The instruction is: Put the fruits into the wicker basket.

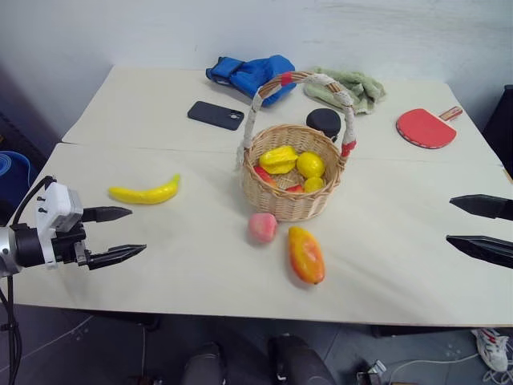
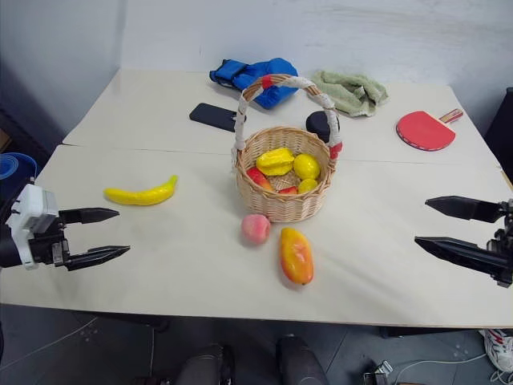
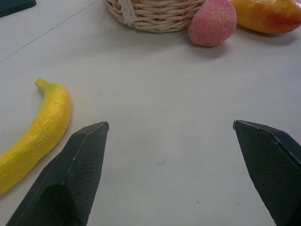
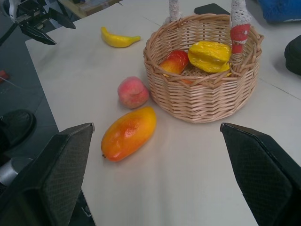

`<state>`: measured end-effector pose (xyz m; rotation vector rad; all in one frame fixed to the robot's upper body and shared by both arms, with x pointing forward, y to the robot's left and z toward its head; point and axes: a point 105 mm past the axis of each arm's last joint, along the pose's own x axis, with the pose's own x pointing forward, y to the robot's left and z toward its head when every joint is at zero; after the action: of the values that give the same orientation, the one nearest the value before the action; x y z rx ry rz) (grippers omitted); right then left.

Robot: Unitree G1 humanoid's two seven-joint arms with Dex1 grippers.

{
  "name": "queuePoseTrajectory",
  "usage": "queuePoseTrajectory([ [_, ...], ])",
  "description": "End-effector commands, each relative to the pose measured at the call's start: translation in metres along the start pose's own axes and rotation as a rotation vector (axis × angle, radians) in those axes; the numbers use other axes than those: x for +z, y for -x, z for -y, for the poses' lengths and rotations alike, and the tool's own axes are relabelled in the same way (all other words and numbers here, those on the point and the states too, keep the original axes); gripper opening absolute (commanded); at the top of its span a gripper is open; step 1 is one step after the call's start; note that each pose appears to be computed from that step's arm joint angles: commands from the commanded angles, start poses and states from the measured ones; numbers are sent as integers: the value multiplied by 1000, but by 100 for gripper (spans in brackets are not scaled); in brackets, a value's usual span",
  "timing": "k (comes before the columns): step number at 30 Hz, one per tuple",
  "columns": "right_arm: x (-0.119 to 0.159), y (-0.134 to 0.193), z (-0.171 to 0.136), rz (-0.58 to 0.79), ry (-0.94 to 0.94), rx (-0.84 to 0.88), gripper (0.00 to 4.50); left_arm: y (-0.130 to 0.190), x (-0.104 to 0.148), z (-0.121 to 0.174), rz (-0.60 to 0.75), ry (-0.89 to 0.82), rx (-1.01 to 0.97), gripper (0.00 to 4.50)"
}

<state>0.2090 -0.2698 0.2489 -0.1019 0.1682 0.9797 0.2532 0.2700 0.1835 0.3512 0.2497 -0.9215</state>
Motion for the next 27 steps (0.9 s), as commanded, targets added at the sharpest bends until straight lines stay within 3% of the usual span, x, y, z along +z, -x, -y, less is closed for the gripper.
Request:
queuePoseTrajectory([
  [1, 3, 1, 2, -9, 37, -9, 450, -2, 13, 3, 37, -39, -9, 446],
  [15, -7, -2, 10, -49, 96, -70, 450, -6, 7, -3, -1, -44, 29, 446],
  [22, -7, -13, -1, -47, 115, -45, 450, -6, 12, -11, -11, -67, 72, 446],
  [27, 8, -31, -14, -3, 148, 3, 450, -2, 17, -40, -68, -146, 160, 446],
])
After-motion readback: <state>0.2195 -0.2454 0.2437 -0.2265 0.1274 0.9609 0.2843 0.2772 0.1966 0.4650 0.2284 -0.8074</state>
